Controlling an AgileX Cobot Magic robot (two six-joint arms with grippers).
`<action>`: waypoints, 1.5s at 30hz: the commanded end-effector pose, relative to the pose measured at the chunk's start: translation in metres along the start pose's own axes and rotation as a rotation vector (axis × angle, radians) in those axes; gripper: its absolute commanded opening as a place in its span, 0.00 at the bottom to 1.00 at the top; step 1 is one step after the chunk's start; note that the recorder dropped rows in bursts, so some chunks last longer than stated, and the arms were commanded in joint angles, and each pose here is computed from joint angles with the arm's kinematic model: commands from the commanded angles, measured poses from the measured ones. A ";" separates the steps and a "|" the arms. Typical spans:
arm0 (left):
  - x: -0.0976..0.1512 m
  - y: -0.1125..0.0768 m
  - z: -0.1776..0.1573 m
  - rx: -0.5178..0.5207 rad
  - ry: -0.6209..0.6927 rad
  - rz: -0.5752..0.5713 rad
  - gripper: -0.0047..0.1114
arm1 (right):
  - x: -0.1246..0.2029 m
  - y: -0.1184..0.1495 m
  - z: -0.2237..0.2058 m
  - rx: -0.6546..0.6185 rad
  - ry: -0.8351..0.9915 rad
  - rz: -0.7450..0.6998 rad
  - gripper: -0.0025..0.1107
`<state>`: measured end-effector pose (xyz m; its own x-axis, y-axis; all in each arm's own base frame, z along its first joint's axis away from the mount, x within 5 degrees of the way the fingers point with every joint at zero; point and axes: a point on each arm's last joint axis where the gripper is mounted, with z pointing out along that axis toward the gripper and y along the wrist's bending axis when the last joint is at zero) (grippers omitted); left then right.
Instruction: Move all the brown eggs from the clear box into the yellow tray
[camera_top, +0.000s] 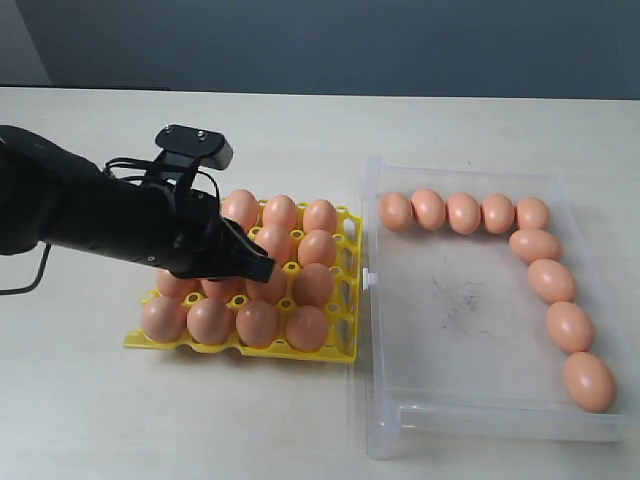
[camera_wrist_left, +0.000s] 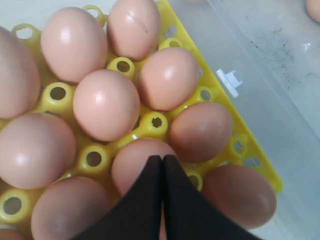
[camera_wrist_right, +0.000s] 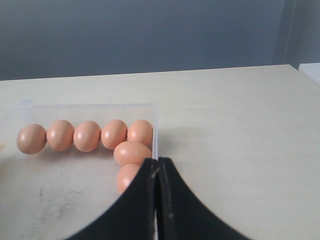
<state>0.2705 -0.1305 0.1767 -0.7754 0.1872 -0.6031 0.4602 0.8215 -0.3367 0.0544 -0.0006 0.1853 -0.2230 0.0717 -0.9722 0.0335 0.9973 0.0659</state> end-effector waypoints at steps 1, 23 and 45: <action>0.001 -0.002 -0.001 0.016 0.008 0.001 0.04 | 0.000 0.000 0.000 0.005 -0.009 -0.004 0.02; 0.001 0.011 0.006 -0.098 -0.012 -0.018 0.04 | 0.000 0.000 0.000 0.005 -0.009 -0.004 0.02; 0.010 -0.003 -0.103 -0.356 -0.415 0.065 0.04 | 0.000 0.000 0.000 0.005 -0.009 -0.004 0.02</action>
<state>0.2332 -0.0854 0.2495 -0.5102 0.1093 -0.8531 0.3243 0.9431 -0.0730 0.0544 -0.0006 0.1853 -0.2230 0.0717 -0.9722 0.0335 0.9973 0.0659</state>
